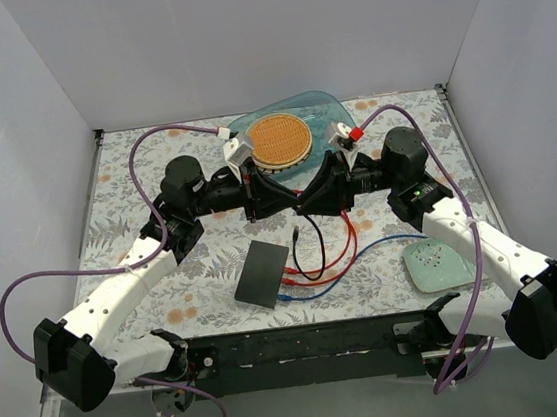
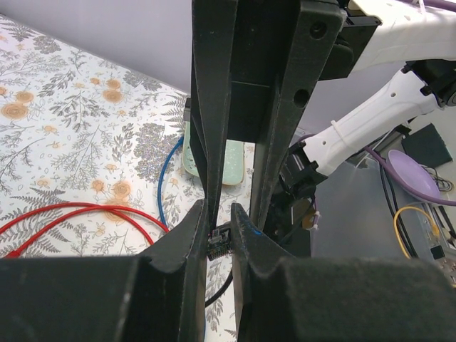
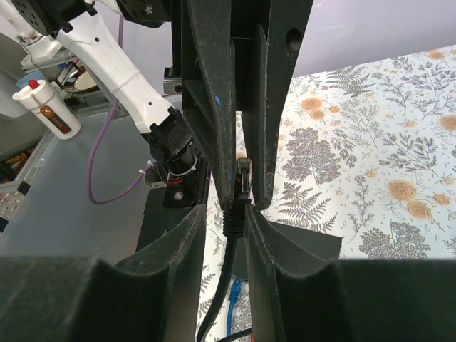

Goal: Insert the plug into the switch port

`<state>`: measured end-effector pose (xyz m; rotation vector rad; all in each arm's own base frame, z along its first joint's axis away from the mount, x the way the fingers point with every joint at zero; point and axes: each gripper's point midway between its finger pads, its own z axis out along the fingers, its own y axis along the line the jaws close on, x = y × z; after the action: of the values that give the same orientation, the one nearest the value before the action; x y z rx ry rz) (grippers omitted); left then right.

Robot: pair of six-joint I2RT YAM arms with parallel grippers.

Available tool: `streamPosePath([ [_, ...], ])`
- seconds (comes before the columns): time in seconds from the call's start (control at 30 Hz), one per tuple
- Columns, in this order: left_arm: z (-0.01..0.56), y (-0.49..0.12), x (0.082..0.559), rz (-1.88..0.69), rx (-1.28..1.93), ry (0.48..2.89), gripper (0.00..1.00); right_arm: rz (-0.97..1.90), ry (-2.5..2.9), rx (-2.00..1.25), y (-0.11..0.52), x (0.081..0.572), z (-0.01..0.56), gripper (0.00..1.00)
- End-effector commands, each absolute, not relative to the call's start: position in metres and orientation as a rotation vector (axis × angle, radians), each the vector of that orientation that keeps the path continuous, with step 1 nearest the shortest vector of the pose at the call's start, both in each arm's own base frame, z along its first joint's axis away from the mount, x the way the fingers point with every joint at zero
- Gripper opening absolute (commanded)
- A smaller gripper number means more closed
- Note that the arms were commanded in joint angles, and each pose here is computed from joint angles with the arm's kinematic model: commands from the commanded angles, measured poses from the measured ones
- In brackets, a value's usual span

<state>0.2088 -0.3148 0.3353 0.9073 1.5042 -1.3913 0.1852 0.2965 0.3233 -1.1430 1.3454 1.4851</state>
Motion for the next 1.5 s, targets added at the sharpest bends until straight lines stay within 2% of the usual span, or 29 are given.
streamPosePath([
  [0.0,0.372,-0.312,0.191,-1.388,0.949,1.359,0.0,1.493,1.342,-1.156,0.298,0.186,0.321,0.37],
  [0.07,0.376,-0.311,0.189,-1.384,0.949,1.343,0.0,1.489,1.343,-1.155,0.298,0.187,0.321,0.42],
  [0.17,0.378,-0.309,0.188,-1.374,0.942,1.334,0.0,1.475,1.349,-1.145,0.298,0.188,0.321,0.56],
  [0.23,0.379,-0.307,0.187,-1.369,0.938,1.331,0.0,1.454,1.36,-1.13,0.298,0.192,0.32,0.57],
  [0.33,0.38,-0.307,0.186,-1.369,0.94,1.321,0.0,1.453,1.365,-1.125,0.298,0.192,0.32,0.57],
  [0.5,0.377,-0.308,0.185,-1.381,0.95,1.326,0.0,1.465,1.349,-1.131,0.298,0.191,0.322,0.43],
  [0.6,0.375,-0.308,0.185,-1.385,0.95,1.333,0.0,1.48,1.326,-1.133,0.298,0.188,0.328,0.43],
  [0.7,0.375,-0.308,0.185,-1.381,0.947,1.334,0.0,1.495,1.329,-1.139,0.298,0.187,0.328,0.39],
  [0.83,0.372,-0.308,0.188,-1.373,0.937,1.346,0.0,1.516,1.323,-1.144,0.298,0.184,0.328,0.4],
  [0.97,0.369,-0.309,0.19,-1.366,0.934,1.356,0.0,1.533,1.311,-1.146,0.298,0.181,0.332,0.52],
  [1.03,0.369,-0.309,0.191,-1.363,0.932,1.356,0.0,1.541,1.307,-1.147,0.298,0.18,0.334,0.53],
  [1.07,0.368,-0.309,0.191,-1.366,0.934,1.358,0.0,1.542,1.308,-1.146,0.298,0.18,0.334,0.52],
  [1.13,0.369,-0.309,0.191,-1.367,0.933,1.357,0.0,1.545,1.305,-1.143,0.298,0.18,0.335,0.44],
  [1.17,0.367,-0.31,0.191,-1.369,0.934,1.362,0.0,1.549,1.312,-1.139,0.298,0.18,0.335,0.3],
  [1.27,0.367,-0.311,0.191,-1.373,0.94,1.36,0.0,1.553,1.332,-1.124,0.299,0.183,0.333,0.02],
  [1.4,0.368,-0.31,0.193,-1.363,0.92,1.372,0.0,1.493,1.409,-1.07,0.301,0.198,0.328,0.01],
  [1.43,0.369,-0.309,0.199,-1.339,0.885,1.384,0.04,1.463,1.421,-1.066,0.301,0.202,0.327,0.01],
  [1.47,0.37,-0.308,0.206,-1.311,0.844,1.4,0.32,1.434,1.477,-1.065,0.3,0.204,0.316,0.01],
])
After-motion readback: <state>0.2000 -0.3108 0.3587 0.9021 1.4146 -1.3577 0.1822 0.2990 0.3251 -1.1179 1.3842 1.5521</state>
